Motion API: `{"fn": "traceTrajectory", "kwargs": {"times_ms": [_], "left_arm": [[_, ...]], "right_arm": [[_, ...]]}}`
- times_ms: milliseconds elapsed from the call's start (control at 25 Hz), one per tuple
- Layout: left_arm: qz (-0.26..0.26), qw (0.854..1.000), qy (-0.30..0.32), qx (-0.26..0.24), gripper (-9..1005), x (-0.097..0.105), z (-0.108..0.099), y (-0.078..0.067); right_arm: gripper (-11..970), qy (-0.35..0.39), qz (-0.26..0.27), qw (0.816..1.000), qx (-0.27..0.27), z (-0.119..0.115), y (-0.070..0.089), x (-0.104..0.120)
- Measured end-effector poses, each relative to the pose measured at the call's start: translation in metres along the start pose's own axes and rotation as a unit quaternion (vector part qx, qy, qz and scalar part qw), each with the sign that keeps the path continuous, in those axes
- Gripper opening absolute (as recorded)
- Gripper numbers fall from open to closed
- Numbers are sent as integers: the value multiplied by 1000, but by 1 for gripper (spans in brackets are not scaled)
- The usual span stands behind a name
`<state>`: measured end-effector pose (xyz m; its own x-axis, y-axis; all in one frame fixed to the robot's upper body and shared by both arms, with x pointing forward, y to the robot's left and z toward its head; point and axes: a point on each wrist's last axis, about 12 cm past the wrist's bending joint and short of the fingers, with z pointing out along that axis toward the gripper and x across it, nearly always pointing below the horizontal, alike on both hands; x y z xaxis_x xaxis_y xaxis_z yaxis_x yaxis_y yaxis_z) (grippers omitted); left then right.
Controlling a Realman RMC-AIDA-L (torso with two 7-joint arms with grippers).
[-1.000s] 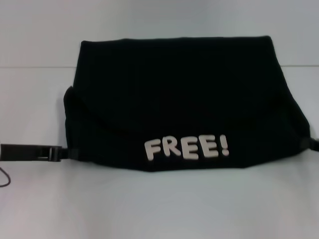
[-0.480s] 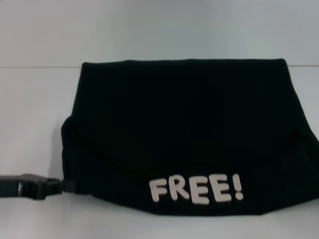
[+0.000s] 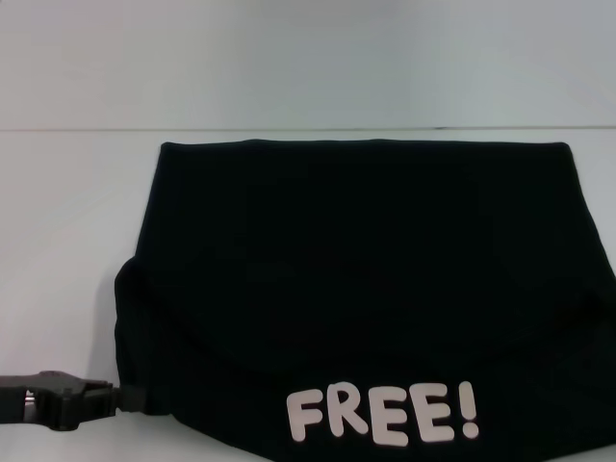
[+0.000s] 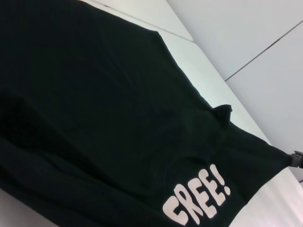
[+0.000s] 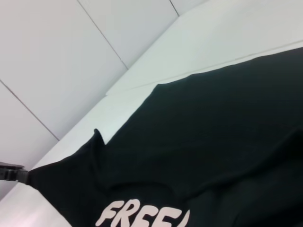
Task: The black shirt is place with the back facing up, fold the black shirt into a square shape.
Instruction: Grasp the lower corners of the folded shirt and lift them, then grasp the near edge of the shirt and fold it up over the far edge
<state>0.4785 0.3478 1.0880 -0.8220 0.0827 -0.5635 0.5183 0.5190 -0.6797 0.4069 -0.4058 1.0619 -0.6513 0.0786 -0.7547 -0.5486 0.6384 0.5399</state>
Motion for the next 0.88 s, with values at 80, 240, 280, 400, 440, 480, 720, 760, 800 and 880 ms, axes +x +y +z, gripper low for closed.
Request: {"fn": "traceTrajectory", "kwargs": {"times_ms": [80, 240, 280, 400, 440, 480, 720, 760, 800, 880], "left_arm": [[0, 1000, 1, 4, -1, 1, 0, -1], [-1, 1000, 2, 9, 0, 1, 0, -2], [-1, 1000, 2, 9, 0, 1, 0, -2], [-1, 1000, 2, 10, 0, 1, 1, -2], [-1, 1000, 2, 11, 0, 1, 1, -2], [0, 1000, 3, 11, 0, 0, 1, -2], [22, 1000, 0, 4, 0, -22, 4, -1], [30, 1000, -2, 1, 0, -29, 4, 0], [36, 999, -5, -7, 0, -37, 6, 1], [44, 999, -11, -22, 0, -50, 10, 5]], "right_arm": [[7, -4, 1, 1000, -3, -5, 4, 6], [7, -14, 5, 1000, -4, -13, 9, 16], [7, -17, 5, 1000, -3, -14, 10, 17], [8, -21, 3, 1000, -2, -16, 11, 19], [8, -22, 2, 1000, -2, -15, 11, 18], [8, -22, 0, 1000, -4, -14, 10, 16], [8, -46, -18, 999, 12, -9, 1, 0], [8, -53, -22, 998, 16, -8, 0, -3], [8, -63, -28, 997, 22, -7, -3, -8], [8, -80, -38, 996, 33, -5, -7, -17]]}}
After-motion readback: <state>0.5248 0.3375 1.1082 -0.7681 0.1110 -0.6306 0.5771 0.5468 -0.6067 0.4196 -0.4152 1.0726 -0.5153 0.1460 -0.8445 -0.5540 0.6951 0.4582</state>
